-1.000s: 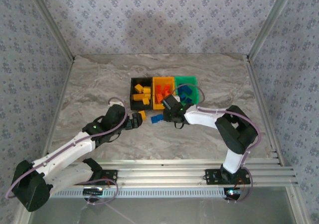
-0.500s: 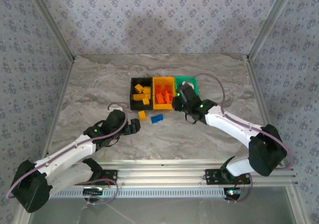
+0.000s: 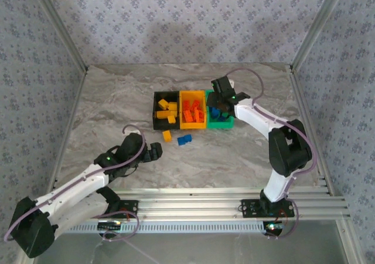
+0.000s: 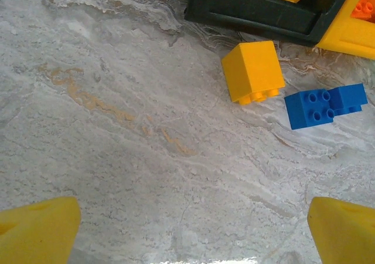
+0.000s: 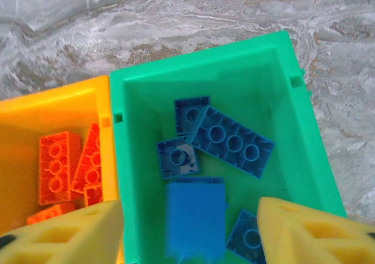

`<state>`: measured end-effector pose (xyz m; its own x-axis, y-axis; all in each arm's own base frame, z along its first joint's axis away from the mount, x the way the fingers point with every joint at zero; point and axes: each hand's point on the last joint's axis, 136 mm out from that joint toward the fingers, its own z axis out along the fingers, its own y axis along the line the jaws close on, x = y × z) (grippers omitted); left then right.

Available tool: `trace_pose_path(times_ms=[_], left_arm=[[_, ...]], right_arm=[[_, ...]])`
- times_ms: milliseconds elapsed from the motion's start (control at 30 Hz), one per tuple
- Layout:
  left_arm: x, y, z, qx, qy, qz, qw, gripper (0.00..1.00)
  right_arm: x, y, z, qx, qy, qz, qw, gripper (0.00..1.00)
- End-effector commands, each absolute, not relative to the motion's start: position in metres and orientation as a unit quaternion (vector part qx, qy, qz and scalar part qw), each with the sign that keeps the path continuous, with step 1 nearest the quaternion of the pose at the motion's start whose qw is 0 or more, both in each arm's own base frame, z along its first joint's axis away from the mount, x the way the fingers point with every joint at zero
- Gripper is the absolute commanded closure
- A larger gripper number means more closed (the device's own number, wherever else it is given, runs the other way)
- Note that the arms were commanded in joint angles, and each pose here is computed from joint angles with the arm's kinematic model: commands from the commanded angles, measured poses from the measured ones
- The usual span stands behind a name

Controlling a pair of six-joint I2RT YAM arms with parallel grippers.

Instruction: Sort the legos into containers by color

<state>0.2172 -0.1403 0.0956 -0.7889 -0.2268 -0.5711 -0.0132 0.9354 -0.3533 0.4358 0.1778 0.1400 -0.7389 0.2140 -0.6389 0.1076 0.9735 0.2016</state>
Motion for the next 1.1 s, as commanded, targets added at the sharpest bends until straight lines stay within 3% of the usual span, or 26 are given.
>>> trace_pose_path(times_ms=[0,200,467,733,1067], left_arm=[[0.215,-0.135,0.096,-0.071,0.931,-0.16,0.321,0.0],[0.224,-0.145,0.101,-0.053,0.925,-0.172,0.335,0.0],[0.263,-0.183,0.109,-0.013,0.923,-0.174,0.344,0.06],[0.304,-0.208,0.087,0.01,0.934,-0.127,0.335,0.17],[0.324,-0.215,0.047,0.009,0.949,-0.072,0.308,0.3]], right_arm=[[0.436,0.182,0.169,0.081,0.92,0.077,0.376,0.25],[0.396,0.218,0.185,0.037,0.912,0.112,0.393,0.21],[0.343,0.252,0.156,-0.004,0.918,0.145,0.37,0.21],[0.322,0.237,0.154,0.014,0.914,0.16,0.373,0.21],[0.311,0.208,0.152,0.034,0.909,0.146,0.389,0.21]])
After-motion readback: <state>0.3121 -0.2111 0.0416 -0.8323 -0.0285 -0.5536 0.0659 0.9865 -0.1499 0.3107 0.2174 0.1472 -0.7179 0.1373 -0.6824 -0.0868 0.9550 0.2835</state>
